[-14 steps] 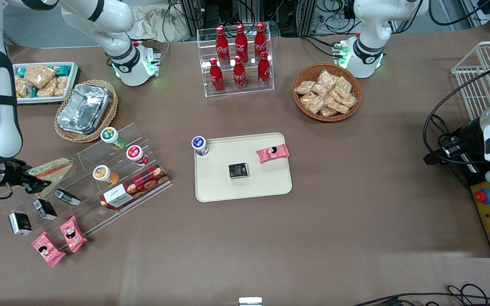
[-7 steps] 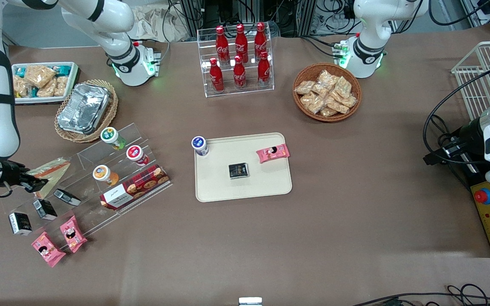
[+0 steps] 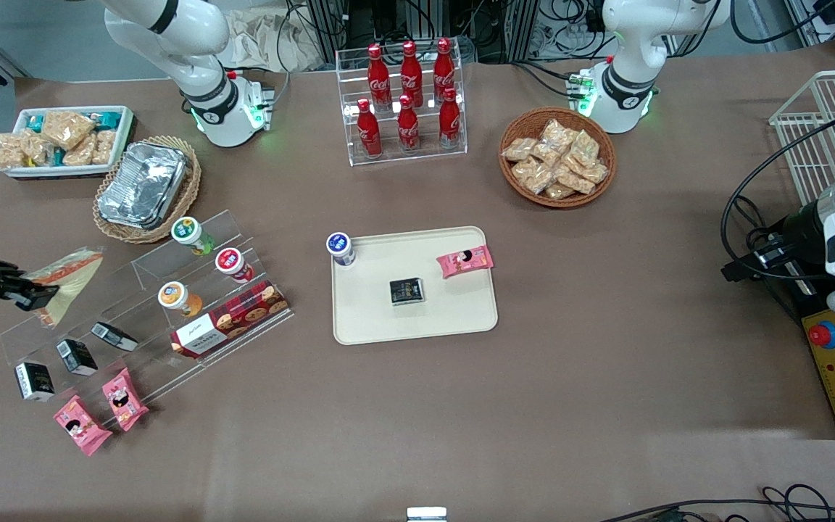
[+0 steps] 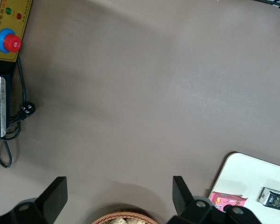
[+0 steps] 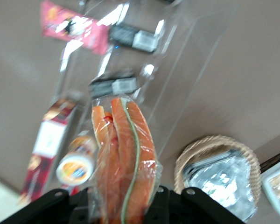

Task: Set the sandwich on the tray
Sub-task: 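Carry the held sandwich over the cream tray with the right gripper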

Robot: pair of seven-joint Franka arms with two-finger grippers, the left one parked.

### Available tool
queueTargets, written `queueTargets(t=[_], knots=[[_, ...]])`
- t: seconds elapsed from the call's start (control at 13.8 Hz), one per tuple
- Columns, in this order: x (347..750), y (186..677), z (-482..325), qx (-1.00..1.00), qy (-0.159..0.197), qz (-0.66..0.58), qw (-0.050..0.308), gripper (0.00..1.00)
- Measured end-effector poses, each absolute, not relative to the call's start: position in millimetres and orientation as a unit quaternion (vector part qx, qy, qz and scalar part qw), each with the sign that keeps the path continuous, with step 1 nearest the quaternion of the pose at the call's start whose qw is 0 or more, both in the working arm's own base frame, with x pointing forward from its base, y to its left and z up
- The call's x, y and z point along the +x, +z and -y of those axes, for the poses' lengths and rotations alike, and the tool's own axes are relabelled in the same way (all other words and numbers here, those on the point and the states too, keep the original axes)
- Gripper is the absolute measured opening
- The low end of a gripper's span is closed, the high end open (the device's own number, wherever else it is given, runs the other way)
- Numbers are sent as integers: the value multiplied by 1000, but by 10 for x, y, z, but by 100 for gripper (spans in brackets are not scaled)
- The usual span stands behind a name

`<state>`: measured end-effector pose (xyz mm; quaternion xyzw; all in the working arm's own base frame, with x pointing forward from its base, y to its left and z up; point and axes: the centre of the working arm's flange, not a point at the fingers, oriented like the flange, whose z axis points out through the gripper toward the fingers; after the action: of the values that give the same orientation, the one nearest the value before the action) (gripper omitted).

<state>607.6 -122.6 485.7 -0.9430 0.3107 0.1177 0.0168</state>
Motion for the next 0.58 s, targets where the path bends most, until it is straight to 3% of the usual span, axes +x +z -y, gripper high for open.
queueTargets(t=[0.22, 0.58], knots=[[6071, 5089, 508, -922, 136, -358, 53, 23], [6019, 5233, -1289, -877, 134, -460, 28, 23]])
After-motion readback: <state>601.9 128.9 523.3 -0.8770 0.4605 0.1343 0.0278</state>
